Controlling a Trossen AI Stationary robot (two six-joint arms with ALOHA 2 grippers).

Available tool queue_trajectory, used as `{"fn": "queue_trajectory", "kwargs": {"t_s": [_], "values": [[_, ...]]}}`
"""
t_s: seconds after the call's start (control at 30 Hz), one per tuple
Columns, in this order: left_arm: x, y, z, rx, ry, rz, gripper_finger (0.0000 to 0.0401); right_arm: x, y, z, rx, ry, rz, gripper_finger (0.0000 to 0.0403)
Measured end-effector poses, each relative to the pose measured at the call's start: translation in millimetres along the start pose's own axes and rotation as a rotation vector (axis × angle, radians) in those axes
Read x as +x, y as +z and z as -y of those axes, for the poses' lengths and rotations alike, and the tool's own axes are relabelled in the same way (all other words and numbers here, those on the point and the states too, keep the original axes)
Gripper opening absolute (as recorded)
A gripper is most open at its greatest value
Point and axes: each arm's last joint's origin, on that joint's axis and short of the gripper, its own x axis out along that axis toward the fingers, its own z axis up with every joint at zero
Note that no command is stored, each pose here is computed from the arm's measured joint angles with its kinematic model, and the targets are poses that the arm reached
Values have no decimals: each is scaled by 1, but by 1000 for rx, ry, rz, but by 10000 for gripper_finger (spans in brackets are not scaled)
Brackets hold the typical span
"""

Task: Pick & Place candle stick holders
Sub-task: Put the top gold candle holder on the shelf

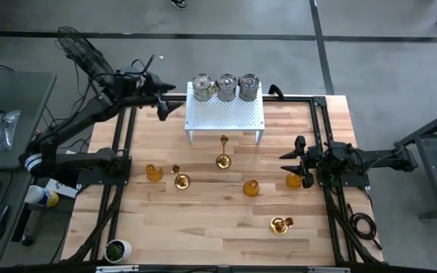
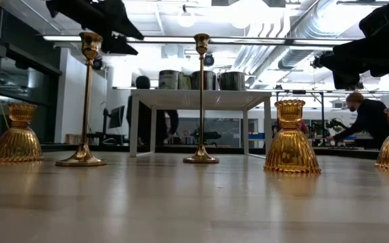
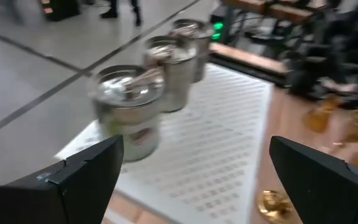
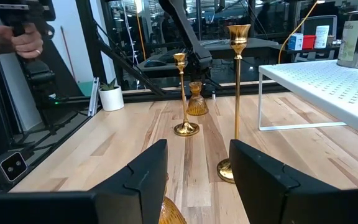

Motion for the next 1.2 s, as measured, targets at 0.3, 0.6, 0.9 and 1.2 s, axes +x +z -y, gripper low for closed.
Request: {"fn": "queue_trajectory", "kwargs": {"t_s": [0.3,0.6,0.9,1.2], "values": [[2,1,13,27,-163,4,395,0,0,0,0,0,0,165],[23,0,45,132,-192,-4,395,0,0,0,0,0,0,165],[55,-6,66,164,-260,-18,395,0,0,0,0,0,0,165],[83,-19,65,183,-292,-69,395,0,0,0,0,0,0,165]]}}
